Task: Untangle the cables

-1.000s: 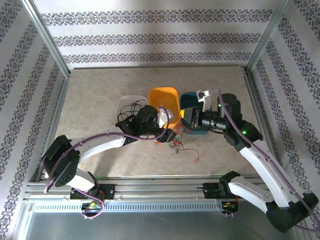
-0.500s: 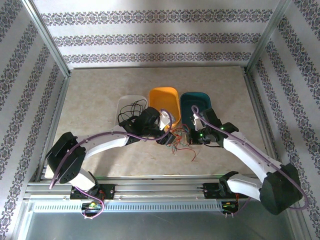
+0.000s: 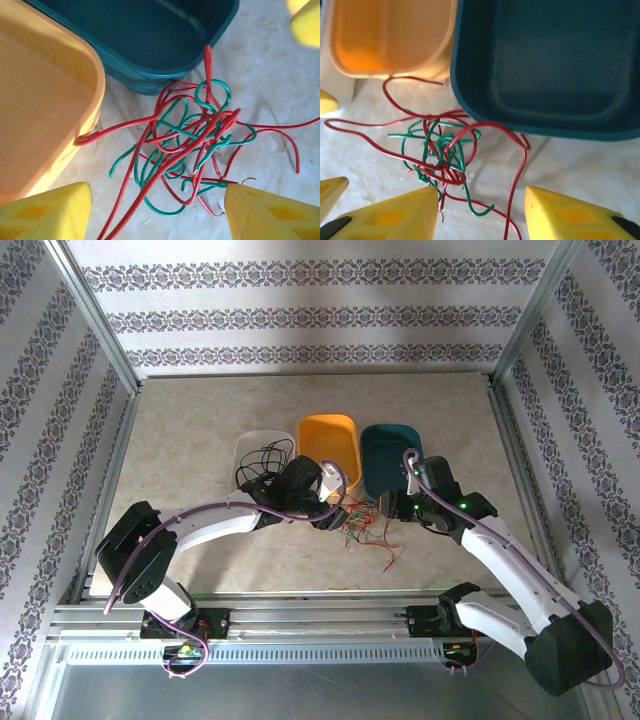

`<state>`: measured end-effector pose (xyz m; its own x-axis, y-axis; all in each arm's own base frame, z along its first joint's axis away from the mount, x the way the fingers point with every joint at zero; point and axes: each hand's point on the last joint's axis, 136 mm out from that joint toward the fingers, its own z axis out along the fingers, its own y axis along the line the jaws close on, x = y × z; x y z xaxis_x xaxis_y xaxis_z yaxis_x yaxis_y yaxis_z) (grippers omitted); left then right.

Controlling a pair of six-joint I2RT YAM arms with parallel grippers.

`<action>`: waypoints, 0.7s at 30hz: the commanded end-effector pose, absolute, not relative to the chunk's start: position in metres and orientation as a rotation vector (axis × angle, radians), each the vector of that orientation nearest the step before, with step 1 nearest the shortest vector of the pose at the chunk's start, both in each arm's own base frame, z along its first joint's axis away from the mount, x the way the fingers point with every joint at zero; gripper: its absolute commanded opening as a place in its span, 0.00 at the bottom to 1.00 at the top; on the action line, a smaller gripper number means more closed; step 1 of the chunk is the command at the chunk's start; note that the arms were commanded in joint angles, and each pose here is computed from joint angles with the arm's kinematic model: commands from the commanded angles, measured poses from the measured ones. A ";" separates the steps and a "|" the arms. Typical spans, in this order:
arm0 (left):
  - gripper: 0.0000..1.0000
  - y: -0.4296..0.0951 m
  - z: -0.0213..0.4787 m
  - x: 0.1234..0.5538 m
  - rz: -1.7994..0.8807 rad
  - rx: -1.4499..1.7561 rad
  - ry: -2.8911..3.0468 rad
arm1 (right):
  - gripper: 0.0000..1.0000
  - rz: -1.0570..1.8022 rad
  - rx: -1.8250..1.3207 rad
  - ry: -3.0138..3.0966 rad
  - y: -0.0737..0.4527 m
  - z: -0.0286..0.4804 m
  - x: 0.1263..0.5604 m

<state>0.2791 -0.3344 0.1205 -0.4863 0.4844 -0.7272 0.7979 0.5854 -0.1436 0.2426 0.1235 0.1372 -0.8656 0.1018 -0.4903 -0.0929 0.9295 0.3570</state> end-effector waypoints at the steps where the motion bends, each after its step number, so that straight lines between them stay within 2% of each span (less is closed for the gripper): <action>1: 0.70 -0.324 0.112 0.288 -0.538 1.025 2.189 | 0.49 0.488 0.037 2.529 0.116 0.145 0.249; 14: 0.69 -0.309 0.084 0.316 -0.336 0.991 2.196 | 0.49 0.494 0.066 2.536 0.110 0.141 0.251; 16: 0.61 -0.311 0.084 0.320 -0.328 0.987 2.180 | 0.49 0.496 0.077 2.533 0.109 0.142 0.253; 21: 0.17 -0.325 0.103 0.319 -0.414 0.990 2.122 | 0.49 0.513 0.073 2.542 0.110 0.139 0.252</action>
<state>0.3090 -0.3159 0.0789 -0.4740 0.5611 -0.6786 0.7530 0.6578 0.0179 0.2513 0.1083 0.1404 -0.8507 0.1608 -0.5004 -0.0390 0.9301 0.3652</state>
